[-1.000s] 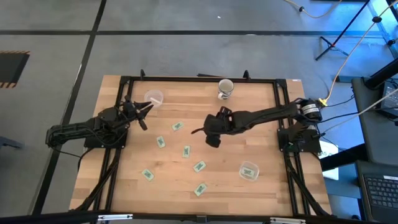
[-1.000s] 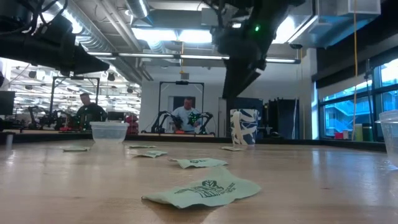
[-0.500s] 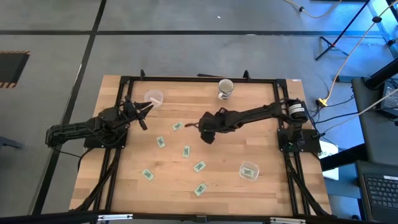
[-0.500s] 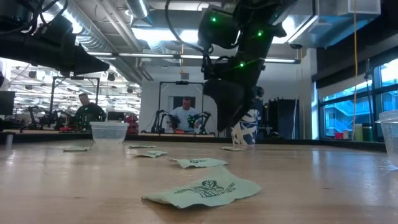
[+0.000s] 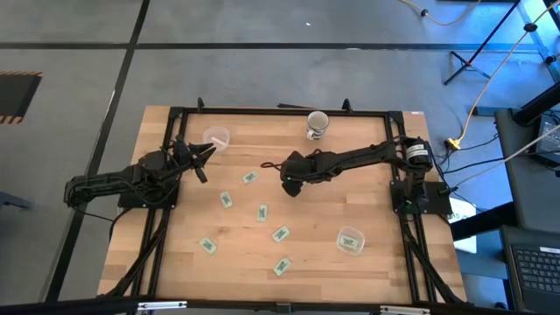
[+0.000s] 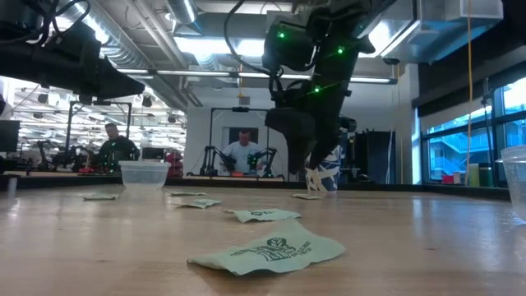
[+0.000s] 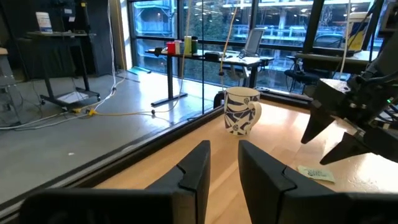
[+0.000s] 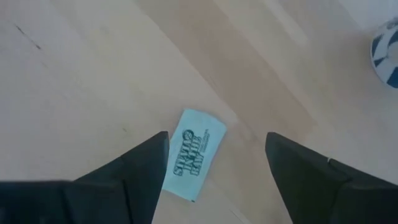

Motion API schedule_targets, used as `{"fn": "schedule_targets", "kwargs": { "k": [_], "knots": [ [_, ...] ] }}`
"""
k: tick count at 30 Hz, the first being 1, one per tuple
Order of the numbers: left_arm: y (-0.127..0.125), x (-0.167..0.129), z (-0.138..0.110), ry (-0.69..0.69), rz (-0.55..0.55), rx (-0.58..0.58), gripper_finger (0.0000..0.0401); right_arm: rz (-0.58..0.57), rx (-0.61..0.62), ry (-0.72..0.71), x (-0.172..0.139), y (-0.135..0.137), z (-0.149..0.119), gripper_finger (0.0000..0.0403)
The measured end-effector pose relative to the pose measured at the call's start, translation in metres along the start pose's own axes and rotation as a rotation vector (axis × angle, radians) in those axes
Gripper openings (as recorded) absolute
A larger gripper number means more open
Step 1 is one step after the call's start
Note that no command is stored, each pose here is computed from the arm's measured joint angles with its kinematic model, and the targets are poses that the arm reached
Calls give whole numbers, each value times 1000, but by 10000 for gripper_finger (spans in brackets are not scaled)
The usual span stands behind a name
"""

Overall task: Pick and place items into bin
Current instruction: Put the white stevia packet into the bottom transparent bin

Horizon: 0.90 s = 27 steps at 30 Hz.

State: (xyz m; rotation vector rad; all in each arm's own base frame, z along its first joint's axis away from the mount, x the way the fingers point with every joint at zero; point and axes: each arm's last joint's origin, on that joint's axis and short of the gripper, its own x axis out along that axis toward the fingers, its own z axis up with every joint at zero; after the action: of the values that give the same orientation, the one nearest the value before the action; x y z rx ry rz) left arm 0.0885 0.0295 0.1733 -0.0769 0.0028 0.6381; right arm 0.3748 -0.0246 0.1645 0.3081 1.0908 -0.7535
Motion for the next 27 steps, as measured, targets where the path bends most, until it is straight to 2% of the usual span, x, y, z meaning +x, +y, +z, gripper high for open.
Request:
{"fn": "schedule_targets", "kwargs": {
  "k": [7, 11, 22, 27],
  "knots": [
    [0, 0, 0, 0, 0, 0, 77, -7, 86, 12, 16, -4, -17, 271],
    [0, 0, 0, 0, -1, 0, 77, 62, 100, 27, 20, -2, -20, 271],
    [0, 0, 0, 1, -1, 0, 77, 129, 103, 17, 31, 4, -28, 271],
    [0, 0, 0, 1, -1, 0, 77, 112, 85, 35, 37, 8, -34, 271]
  ]
}}
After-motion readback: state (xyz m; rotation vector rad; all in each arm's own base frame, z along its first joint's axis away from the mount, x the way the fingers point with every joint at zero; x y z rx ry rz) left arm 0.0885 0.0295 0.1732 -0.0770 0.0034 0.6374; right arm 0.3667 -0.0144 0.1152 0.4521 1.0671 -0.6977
